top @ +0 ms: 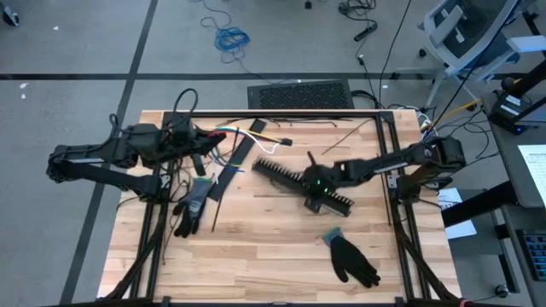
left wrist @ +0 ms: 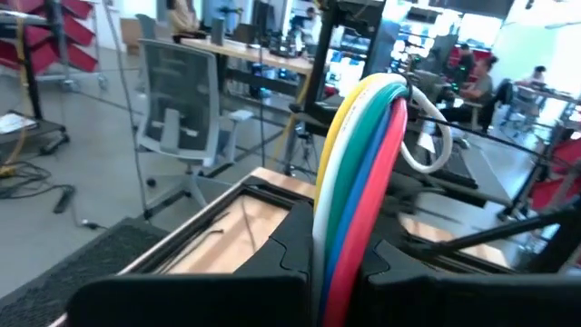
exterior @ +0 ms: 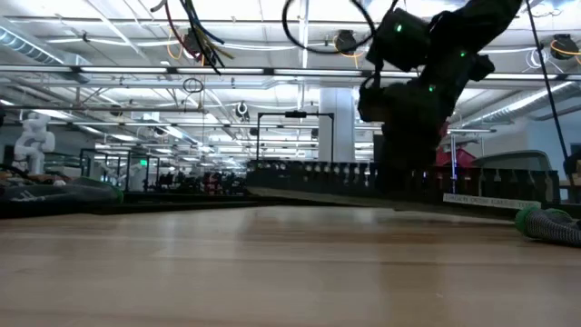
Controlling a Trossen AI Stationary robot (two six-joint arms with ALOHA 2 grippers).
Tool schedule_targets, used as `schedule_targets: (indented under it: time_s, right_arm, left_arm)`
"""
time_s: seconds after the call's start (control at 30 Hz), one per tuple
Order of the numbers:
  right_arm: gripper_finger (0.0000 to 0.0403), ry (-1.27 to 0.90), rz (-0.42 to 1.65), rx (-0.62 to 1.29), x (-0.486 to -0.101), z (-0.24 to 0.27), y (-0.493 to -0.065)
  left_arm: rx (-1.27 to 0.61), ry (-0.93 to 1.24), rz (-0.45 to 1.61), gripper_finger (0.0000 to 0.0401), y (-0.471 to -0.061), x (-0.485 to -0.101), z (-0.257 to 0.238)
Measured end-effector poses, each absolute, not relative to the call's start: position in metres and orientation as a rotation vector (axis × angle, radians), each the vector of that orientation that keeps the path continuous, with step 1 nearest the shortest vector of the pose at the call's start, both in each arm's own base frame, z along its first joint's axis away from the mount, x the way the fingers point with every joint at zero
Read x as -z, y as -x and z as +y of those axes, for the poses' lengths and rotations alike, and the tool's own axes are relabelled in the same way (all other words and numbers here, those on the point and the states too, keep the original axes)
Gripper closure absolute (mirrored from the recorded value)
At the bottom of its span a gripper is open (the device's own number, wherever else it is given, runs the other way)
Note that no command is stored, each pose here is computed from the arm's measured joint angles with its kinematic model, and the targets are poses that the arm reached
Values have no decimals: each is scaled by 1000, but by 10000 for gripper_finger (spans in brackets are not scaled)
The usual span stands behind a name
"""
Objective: Ziptie cables
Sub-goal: Put the ziptied cable wires into the cable duct
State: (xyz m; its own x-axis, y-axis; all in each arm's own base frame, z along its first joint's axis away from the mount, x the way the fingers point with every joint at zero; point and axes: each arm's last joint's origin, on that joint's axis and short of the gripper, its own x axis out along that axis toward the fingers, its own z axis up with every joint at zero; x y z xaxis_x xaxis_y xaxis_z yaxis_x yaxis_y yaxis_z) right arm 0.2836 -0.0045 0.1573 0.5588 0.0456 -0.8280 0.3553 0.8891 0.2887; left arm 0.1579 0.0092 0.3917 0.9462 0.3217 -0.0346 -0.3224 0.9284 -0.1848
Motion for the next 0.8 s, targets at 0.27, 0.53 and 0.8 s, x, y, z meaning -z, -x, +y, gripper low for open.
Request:
schedule_targets:
  time_s: [0.27,0.53,0.8]
  right_arm:
    - [403,-409,1046,-64,-151,65,-307]
    - [403,-219,1144,-254,-151,85,-343]
    - [403,-212,1156,-214,-156,80,-349]
  left_arm:
    - [-346,187,-3,381,-155,-393,10]
    - [-347,188,1,381,-156,-392,10]
    - [-347,193,1,381,-156,-392,10]
